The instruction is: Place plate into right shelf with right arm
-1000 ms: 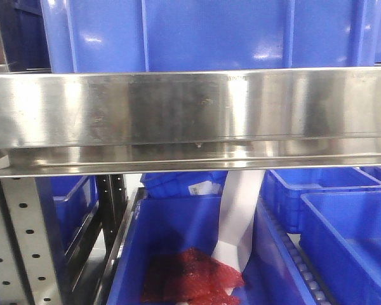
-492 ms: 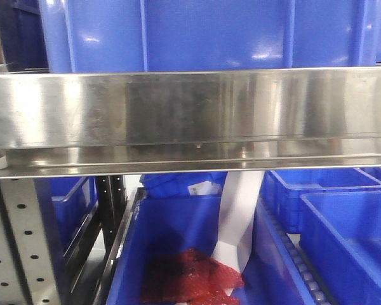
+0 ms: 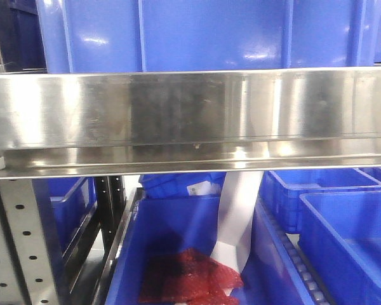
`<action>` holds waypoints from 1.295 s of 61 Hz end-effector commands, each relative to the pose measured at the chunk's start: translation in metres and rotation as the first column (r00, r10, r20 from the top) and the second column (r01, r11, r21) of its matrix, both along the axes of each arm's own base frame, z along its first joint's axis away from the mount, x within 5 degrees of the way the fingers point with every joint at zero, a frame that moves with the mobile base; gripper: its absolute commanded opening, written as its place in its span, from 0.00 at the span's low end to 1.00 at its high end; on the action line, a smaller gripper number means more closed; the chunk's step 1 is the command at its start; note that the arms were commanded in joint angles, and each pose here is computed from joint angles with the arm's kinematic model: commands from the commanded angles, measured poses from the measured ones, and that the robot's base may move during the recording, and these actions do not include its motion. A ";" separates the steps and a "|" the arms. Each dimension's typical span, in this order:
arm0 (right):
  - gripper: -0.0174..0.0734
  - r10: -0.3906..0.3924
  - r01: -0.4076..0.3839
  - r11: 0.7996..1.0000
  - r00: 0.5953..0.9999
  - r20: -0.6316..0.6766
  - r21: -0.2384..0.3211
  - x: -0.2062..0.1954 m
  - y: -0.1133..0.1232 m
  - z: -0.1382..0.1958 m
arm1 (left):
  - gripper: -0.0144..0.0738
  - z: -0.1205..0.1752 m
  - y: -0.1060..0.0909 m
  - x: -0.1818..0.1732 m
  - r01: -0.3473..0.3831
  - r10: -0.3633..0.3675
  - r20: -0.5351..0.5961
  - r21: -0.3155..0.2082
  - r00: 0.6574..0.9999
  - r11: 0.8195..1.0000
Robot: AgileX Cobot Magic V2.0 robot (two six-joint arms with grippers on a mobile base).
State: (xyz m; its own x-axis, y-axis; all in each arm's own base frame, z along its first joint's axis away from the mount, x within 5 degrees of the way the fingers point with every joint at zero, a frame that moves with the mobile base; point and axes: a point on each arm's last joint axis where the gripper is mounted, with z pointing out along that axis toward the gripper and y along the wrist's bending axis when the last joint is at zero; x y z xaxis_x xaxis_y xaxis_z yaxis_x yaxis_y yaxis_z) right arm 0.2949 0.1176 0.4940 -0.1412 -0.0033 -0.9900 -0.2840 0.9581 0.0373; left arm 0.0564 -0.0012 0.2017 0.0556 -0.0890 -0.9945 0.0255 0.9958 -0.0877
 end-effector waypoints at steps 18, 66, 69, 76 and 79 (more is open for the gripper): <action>0.26 0.022 -0.023 0.999 0.999 -0.032 -0.039 0.086 0.040 -0.045 | 0.11 0.006 0.000 -0.001 0.005 -0.005 0.092 -0.007 0.996 1.000; 0.78 0.006 -0.006 1.000 1.000 0.024 0.002 0.042 0.020 0.001 | 0.11 0.006 0.000 -0.001 0.005 -0.005 0.092 -0.007 0.996 1.000; 0.71 -0.001 0.001 1.000 1.000 0.023 0.005 0.031 0.014 0.009 | 0.11 0.006 0.000 -0.001 0.005 -0.005 0.092 -0.007 0.996 1.000; 0.48 -0.022 0.022 1.000 1.000 0.004 0.007 0.007 0.002 0.024 | 0.11 0.006 0.000 -0.001 0.005 -0.005 0.092 -0.007 0.996 1.000; 0.38 -0.034 0.034 0.999 0.999 -0.016 0.004 -0.004 -0.004 0.029 | 0.11 0.006 0.000 -0.001 0.005 -0.005 0.092 -0.007 0.996 1.000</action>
